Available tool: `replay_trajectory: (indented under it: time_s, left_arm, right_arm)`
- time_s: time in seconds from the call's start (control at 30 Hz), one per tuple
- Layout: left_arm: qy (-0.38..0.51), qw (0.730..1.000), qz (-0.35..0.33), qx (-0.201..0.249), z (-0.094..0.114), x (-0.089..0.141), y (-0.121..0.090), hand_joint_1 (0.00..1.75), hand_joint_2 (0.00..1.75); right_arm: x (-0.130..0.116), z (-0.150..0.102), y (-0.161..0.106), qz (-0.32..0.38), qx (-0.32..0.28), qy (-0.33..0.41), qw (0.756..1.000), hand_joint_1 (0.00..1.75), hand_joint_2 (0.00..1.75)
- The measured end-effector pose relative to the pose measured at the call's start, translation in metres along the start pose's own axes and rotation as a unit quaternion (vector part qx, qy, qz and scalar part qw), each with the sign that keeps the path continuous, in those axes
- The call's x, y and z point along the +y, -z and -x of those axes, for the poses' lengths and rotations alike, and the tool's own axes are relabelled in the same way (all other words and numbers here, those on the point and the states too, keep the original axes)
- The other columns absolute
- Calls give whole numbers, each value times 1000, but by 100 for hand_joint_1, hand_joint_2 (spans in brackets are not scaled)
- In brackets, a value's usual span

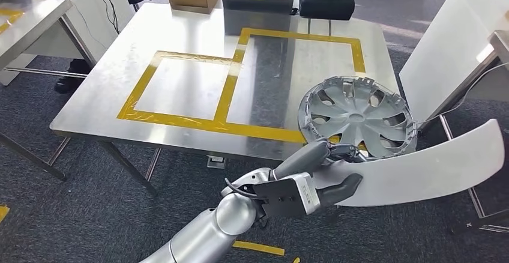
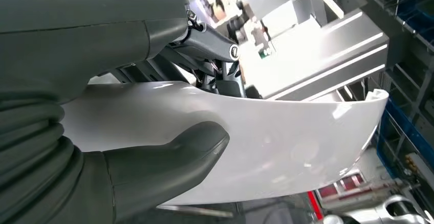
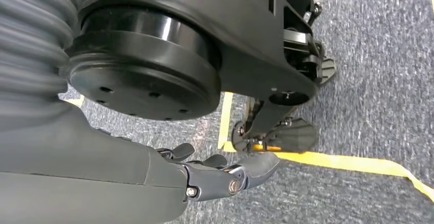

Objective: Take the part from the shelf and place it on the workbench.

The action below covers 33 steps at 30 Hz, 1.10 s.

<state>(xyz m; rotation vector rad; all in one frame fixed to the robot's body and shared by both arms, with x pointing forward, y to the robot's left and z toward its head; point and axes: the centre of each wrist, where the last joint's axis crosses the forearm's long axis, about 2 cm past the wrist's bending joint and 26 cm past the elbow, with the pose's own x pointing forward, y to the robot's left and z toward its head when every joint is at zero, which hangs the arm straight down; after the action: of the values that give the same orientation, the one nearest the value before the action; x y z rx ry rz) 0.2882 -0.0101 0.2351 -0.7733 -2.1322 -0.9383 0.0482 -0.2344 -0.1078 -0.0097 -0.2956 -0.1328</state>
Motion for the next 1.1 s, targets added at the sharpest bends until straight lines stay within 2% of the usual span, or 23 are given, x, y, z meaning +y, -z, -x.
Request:
replay_trajectory:
  time_s: [0.17,0.37,0.5,0.63,0.73,0.83,0.93,1.1]
  left_arm:
    - [121,992,-41,-9,4,5,-1,175,175]
    - [276,958,-73,-43,8,30,11,175,175]
    - [383,918,-86,-54,16,55,18,175,175]
    - [510,855,-74,-52,29,79,20,175,175]
    - [599,800,-19,-31,39,95,14,175,175]
    - [658,753,29,7,50,110,0,175,175]
    - [694,715,55,56,60,130,-19,175,175]
    - [741,646,82,162,73,172,-61,175,175]
  right_arm:
    - [-1,-1,0,0,-8,-1,1000,0,175]
    - [0,-2,0,0,-27,-2,1000,0,175]
    - [0,-4,1,0,-31,-3,1000,0,175]
    - [0,-6,1,-1,-26,-5,1000,0,175]
    - [2,-5,1,-3,-20,-10,1000,0,175]
    - [4,-4,0,-6,-6,-11,1000,0,175]
    - [7,-1,-1,-8,10,-13,1000,0,175]
    - [8,3,-2,-10,23,-20,999,0,175]
